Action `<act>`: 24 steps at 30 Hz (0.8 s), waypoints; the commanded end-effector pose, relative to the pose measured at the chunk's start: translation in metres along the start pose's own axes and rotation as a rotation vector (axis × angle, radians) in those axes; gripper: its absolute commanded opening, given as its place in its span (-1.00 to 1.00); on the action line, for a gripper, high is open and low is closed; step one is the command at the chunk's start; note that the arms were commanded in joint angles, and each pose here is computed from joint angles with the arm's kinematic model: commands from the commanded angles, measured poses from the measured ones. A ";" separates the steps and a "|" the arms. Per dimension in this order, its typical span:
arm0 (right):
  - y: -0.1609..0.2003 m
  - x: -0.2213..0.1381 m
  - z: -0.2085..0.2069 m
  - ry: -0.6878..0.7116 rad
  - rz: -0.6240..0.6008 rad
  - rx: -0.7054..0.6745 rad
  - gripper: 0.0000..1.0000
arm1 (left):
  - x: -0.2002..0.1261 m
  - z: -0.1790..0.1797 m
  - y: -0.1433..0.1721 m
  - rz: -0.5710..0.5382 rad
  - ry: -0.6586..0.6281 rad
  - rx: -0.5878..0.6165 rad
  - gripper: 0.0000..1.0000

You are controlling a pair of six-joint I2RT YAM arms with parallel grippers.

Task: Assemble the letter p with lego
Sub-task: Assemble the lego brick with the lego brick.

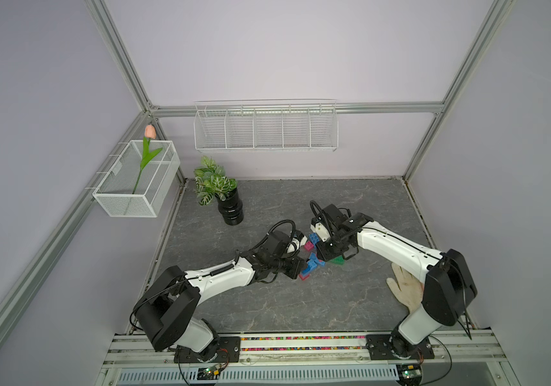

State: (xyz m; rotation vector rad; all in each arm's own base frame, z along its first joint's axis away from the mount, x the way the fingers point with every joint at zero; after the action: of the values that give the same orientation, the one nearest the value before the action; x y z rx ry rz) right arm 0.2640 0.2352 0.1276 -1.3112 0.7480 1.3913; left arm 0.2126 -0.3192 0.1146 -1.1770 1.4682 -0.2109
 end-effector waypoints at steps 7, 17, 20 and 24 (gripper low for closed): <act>0.008 0.016 0.018 -0.013 0.108 -0.154 -0.50 | 0.008 0.007 0.038 0.117 -0.031 -0.041 -1.00; 0.003 0.021 0.016 0.041 0.103 -0.163 -0.50 | 0.009 0.008 0.041 0.121 -0.036 -0.043 -1.00; 0.004 0.022 0.015 0.048 0.097 -0.157 -0.50 | 0.009 0.008 0.042 0.124 -0.035 -0.046 -1.00; 0.007 0.024 0.014 0.051 0.101 -0.153 -0.50 | 0.009 0.008 0.043 0.124 -0.035 -0.048 -1.00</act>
State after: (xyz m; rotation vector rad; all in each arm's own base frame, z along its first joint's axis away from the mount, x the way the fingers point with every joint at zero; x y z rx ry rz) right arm 0.2616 0.2549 0.1125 -1.4318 0.7365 1.5125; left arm 0.2129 -0.3196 0.1137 -1.1849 1.4593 -0.2197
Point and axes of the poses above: each gripper's point midway between its finger pads, its own x axis out along the fingers, its own z axis along the line the jaws close on, y = z × x, the point moved 2 cm from there along -x, back along the fingers, and after that the axes turned 13 degrees about x, right-handed, at the moved point
